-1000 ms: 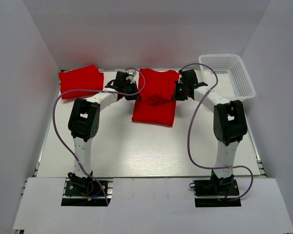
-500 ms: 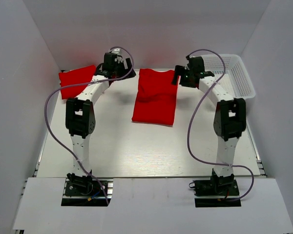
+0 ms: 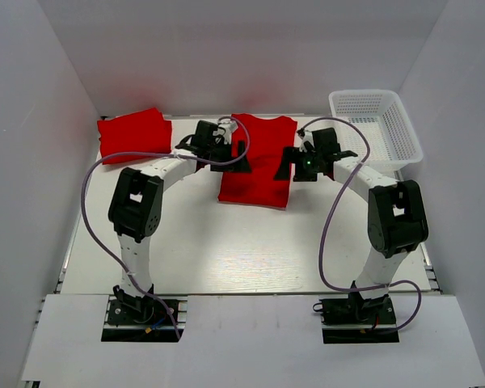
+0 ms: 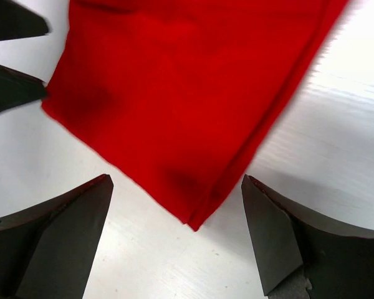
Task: Fold and stack the t-shirts
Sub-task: Fold the folded rectangular tshirt in 1/3 of the way, then grab one side of the 2/3 rectangular tshirt with both arms, then fold the long partially folded tshirt into a neat square, then put the neatly folded tshirt into the corner of the board with the left arm
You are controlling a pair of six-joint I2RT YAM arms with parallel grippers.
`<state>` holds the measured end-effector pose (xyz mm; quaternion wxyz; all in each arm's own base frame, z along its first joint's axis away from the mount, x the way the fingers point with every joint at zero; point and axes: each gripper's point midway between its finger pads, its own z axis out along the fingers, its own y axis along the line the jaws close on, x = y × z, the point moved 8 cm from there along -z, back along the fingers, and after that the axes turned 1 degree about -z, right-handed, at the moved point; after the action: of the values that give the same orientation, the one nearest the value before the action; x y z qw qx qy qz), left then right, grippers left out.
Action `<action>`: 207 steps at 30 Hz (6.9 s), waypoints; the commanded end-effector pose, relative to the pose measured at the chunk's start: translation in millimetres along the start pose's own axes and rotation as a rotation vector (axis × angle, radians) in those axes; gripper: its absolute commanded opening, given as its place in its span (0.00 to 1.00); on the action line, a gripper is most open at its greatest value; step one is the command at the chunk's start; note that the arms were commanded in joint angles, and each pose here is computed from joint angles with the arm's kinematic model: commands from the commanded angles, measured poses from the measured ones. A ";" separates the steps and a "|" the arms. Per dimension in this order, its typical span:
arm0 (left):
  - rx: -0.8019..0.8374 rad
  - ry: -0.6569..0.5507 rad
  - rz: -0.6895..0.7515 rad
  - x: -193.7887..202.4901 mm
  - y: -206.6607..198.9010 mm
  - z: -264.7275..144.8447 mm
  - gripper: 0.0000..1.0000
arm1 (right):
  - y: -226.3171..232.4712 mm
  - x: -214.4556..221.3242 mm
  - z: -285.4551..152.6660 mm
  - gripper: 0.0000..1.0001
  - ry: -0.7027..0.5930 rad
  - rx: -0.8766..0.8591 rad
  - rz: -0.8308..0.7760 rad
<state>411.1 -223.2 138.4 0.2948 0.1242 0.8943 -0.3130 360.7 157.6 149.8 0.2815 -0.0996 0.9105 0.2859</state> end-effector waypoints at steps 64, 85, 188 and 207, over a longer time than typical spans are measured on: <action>-0.346 -0.136 0.059 -10.2 -1.4 -67.3 1.00 | 1.7 52.4 -11.4 0.90 0.023 0.015 0.168; -0.275 0.141 -0.057 104.5 32.6 -18.3 0.73 | -10.8 78.8 26.6 0.62 0.139 -0.037 0.284; -0.225 -0.056 0.107 -60.9 47.9 35.9 1.00 | -29.7 -87.6 -24.0 0.90 -0.185 -0.082 -0.040; -0.081 0.157 0.124 9.1 58.2 78.8 0.63 | -23.0 -60.0 -43.5 0.90 -0.186 -0.085 -0.066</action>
<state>486.8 -217.3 87.4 0.3088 0.1570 0.9128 -0.2162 399.8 115.7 185.0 0.3372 -0.0960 0.8812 0.3172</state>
